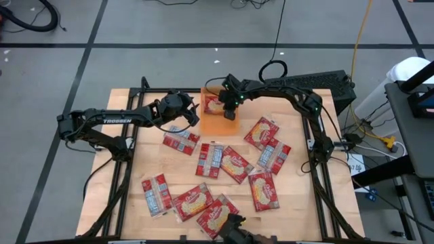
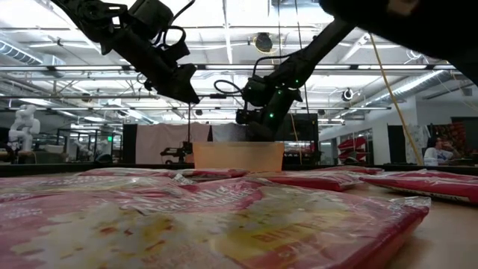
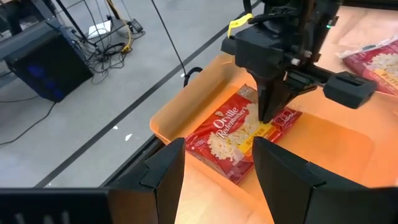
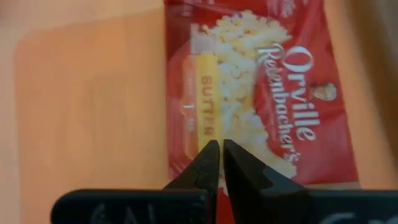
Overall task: Sort popcorn bags into baskets
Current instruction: Put the red popcorn bag into the orange bin
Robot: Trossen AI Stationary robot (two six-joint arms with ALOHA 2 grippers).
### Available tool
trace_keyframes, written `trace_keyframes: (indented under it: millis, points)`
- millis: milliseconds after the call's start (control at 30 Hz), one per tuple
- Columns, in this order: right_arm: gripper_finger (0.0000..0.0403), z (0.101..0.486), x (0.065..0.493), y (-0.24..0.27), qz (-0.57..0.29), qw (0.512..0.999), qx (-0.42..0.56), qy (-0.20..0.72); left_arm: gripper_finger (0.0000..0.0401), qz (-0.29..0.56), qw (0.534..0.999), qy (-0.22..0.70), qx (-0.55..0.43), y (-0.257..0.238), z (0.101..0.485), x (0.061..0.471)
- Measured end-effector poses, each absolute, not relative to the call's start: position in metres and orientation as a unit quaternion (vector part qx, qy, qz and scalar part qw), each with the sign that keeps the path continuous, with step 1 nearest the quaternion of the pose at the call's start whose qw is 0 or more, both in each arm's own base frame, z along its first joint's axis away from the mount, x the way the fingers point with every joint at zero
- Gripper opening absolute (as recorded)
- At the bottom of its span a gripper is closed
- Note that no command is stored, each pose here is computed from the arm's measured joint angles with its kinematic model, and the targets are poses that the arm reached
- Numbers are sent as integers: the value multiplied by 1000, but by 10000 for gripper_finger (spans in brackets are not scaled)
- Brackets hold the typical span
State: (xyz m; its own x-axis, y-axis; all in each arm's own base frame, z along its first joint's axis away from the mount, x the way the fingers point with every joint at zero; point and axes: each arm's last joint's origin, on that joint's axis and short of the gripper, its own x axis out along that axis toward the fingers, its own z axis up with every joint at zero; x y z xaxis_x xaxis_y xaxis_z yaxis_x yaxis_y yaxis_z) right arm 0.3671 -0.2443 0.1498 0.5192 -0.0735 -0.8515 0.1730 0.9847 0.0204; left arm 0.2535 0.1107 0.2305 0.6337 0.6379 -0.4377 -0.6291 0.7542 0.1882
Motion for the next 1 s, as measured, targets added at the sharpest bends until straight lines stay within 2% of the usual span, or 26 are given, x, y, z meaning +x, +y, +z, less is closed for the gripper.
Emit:
trace_keyframes:
  millis: [367, 500, 733, 867, 1000]
  points:
    - [15, 152, 353, -262, -90, 867, 64, 486, 191, 351, 904, 244, 8, 111, 231, 254]
    - [21, 174, 347, -253, -88, 864, 71, 491, 191, 348, 905, 244, 7, 110, 231, 254]
    - [24, 202, 339, -240, -38, 867, -6, 497, 191, 351, 910, 222, 0, 110, 234, 256]
    - [24, 189, 339, -238, 32, 846, -81, 526, 191, 354, 911, 213, -12, 110, 235, 256]
    - [24, 172, 344, -236, 62, 836, -101, 536, 191, 354, 911, 211, -19, 110, 235, 256]
